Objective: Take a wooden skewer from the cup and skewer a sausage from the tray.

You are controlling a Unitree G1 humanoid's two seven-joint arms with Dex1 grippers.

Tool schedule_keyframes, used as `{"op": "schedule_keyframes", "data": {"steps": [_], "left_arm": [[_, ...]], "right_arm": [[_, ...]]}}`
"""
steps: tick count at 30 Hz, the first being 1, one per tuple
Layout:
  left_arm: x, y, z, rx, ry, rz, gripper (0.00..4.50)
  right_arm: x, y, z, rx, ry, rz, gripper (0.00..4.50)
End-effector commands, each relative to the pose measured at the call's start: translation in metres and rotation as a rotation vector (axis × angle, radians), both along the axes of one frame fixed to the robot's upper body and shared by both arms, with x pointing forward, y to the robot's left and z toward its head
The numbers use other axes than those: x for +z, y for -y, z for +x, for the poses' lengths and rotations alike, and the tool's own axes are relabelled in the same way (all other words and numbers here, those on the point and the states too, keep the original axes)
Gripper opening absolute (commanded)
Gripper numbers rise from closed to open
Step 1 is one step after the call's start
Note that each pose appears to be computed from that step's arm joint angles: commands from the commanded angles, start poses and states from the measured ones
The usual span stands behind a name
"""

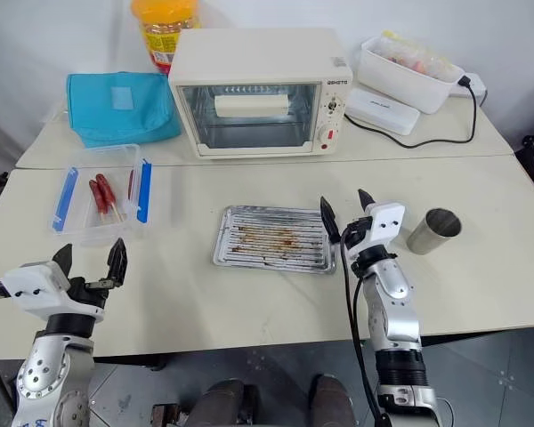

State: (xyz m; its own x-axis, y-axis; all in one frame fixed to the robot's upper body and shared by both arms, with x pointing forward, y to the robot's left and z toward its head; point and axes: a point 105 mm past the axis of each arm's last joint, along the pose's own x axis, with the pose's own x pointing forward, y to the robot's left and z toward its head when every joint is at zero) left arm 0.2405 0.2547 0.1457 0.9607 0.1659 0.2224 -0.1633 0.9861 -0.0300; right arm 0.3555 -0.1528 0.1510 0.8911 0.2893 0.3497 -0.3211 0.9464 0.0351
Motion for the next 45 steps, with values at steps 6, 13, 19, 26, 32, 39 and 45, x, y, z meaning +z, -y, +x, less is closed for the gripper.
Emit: {"op": "schedule_keyframes", "data": {"steps": [6, 13, 19, 26, 32, 39, 45], "left_arm": [[0.023, 0.001, 0.002, -0.022, 0.111, 0.061, 4.48], [0.022, 0.013, 0.006, -0.148, 0.105, 0.072, 4.48], [0.014, 0.018, 0.002, -0.266, 0.054, 0.099, 4.48], [-0.017, 0.027, -0.015, -0.445, -0.085, 0.115, 4.48], [-0.025, 0.043, -0.020, -0.571, -0.123, 0.137, 4.48], [-0.026, 0.052, -0.019, -0.553, -0.101, 0.146, 4.48], [-0.039, 0.054, -0.016, -0.549, -0.128, 0.129, 4.48]], "right_arm": [[0.019, -0.007, -0.014, 0.010, 0.078, -0.050, 4.50], [0.022, -0.014, -0.031, 0.028, 0.099, -0.099, 4.50], [0.015, -0.015, -0.052, 0.055, 0.073, -0.143, 4.50], [-0.017, -0.003, -0.070, 0.071, -0.033, -0.172, 4.50], [-0.021, 0.004, -0.068, 0.088, -0.054, -0.148, 4.50], [-0.020, 0.017, -0.067, 0.092, -0.042, -0.082, 4.50], [-0.030, 0.018, -0.070, 0.142, -0.078, -0.130, 4.50]]}}
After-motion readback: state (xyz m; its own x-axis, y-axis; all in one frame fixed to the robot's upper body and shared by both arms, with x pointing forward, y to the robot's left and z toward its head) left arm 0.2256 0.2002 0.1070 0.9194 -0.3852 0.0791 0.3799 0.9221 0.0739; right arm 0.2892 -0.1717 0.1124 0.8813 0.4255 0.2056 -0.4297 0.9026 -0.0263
